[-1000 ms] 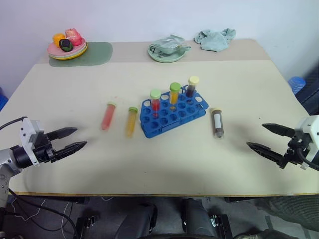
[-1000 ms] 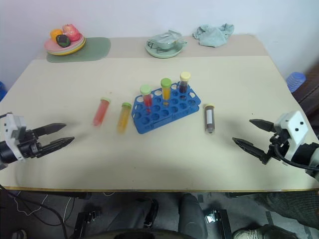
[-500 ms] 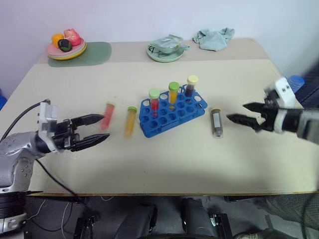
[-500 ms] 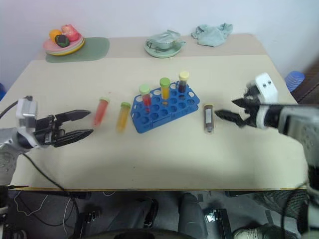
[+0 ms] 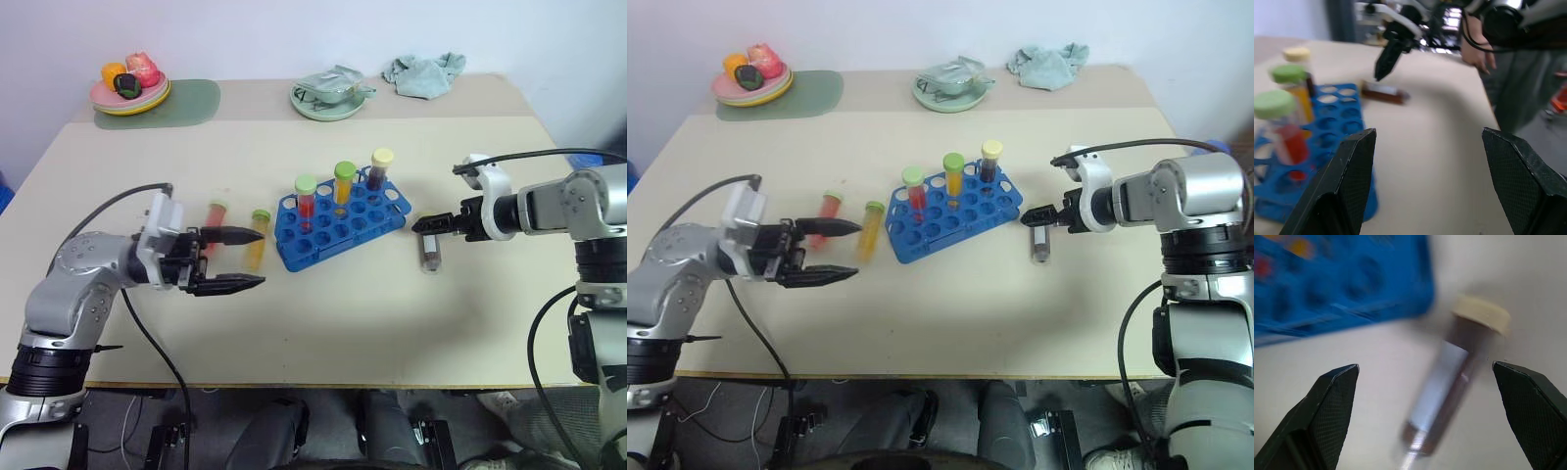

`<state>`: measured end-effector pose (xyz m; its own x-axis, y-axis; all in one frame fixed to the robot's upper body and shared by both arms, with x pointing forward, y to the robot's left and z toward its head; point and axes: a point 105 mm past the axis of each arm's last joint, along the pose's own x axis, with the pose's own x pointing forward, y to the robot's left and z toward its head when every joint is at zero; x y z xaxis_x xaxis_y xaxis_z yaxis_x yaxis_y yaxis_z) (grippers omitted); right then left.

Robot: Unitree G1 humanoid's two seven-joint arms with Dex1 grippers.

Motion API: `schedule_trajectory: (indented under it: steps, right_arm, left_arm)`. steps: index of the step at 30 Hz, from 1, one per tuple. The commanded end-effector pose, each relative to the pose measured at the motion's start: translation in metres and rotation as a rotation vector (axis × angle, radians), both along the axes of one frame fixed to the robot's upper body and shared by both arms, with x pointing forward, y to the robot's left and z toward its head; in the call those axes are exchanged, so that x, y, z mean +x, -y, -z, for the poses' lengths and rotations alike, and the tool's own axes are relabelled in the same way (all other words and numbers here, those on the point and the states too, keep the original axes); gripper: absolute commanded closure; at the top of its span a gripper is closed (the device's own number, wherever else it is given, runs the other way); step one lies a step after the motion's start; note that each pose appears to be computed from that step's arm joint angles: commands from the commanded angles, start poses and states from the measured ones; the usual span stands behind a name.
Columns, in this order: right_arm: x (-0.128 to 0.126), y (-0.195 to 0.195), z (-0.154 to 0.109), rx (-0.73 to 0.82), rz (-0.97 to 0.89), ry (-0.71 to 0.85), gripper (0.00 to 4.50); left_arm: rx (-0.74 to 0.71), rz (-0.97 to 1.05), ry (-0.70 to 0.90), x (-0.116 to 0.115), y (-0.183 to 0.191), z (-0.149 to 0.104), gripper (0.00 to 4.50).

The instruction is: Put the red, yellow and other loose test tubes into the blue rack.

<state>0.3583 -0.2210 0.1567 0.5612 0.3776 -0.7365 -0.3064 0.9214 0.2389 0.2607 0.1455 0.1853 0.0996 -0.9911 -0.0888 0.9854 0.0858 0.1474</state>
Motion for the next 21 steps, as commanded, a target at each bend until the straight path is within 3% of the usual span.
schedule_trajectory:
  steps: [1,15,18,21]
  right_arm:
    - [0.013,-0.001,-0.012,-0.025,0.004,0.049,0.00]
    - [0.043,-0.005,0.012,-0.082,0.043,-0.011,0.00]
    - [0.044,-0.004,0.021,-0.117,0.039,-0.035,0.92]
    - [0.043,-0.006,0.030,-0.165,-0.002,-0.056,2.42]
  left_arm:
    - [0.010,0.025,0.030,-0.005,0.007,-0.006,1.01]
    - [-0.015,0.000,0.000,-0.011,0.006,0.001,1.01]
    - [-0.015,-0.010,0.000,-0.011,0.005,0.002,0.94]
    - [-0.013,-0.019,0.001,-0.012,0.004,0.004,0.94]
